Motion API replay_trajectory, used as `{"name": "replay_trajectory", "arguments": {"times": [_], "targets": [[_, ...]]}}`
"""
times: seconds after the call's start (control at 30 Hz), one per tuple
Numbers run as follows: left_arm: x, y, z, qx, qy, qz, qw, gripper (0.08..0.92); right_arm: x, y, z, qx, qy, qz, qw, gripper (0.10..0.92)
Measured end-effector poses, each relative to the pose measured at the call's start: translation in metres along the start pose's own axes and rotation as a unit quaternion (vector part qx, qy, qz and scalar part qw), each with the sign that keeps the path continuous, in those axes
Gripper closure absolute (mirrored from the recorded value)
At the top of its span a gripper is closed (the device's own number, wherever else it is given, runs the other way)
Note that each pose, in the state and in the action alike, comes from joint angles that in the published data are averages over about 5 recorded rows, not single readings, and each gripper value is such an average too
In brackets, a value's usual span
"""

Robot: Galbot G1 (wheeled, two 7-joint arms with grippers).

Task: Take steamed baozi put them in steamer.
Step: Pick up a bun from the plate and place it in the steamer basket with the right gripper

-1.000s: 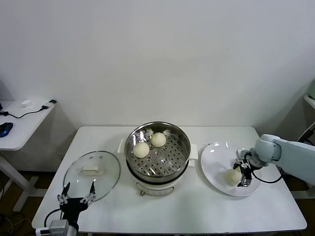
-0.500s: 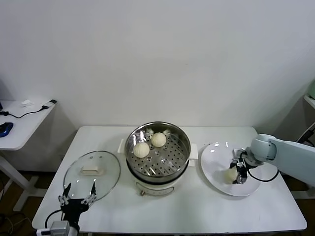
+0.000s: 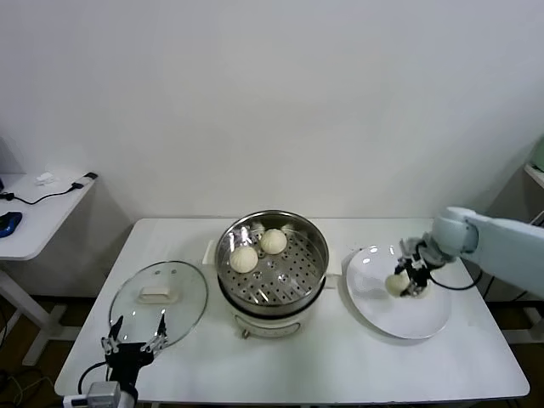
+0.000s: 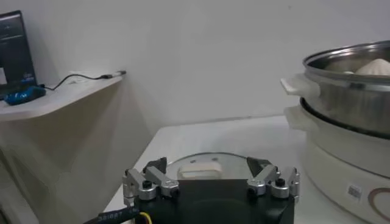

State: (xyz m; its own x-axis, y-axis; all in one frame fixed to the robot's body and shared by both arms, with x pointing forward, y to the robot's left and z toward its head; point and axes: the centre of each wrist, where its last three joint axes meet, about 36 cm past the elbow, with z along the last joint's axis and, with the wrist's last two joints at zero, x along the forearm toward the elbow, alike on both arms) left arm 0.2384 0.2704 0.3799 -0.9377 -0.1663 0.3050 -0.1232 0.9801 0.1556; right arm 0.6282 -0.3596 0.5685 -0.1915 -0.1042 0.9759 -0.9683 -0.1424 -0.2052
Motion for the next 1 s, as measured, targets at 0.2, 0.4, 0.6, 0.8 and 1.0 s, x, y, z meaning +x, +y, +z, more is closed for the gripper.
{"name": "replay_trajectory", "arguments": {"times": [0.2,0.4,0.6,0.8,1.0], "targets": [[0.002,0.000,-0.001,-0.002,0.000,0.002,1.000,0.177,0.089,-0.053,-0.070,0.141,-0.030,0.045,0.989,0.437],[0.006,0.000,-0.001,-0.004,-0.001,0.004,1.000,0.177,0.139,-0.061,-0.170,0.310,-0.061,0.063,0.947,0.437],[0.009,0.000,-0.003,-0.004,-0.003,0.004,1.000,0.177,0.135,-0.039,-0.250,0.465,-0.078,0.048,0.880,0.437],[0.012,-0.001,-0.005,-0.003,-0.005,0.002,1.000,0.177,0.105,-0.017,-0.294,0.568,-0.084,0.025,0.818,0.431],[0.014,0.000,-0.006,-0.002,-0.005,-0.001,1.000,0.177,0.073,-0.001,-0.316,0.625,-0.086,0.005,0.776,0.428]]}}
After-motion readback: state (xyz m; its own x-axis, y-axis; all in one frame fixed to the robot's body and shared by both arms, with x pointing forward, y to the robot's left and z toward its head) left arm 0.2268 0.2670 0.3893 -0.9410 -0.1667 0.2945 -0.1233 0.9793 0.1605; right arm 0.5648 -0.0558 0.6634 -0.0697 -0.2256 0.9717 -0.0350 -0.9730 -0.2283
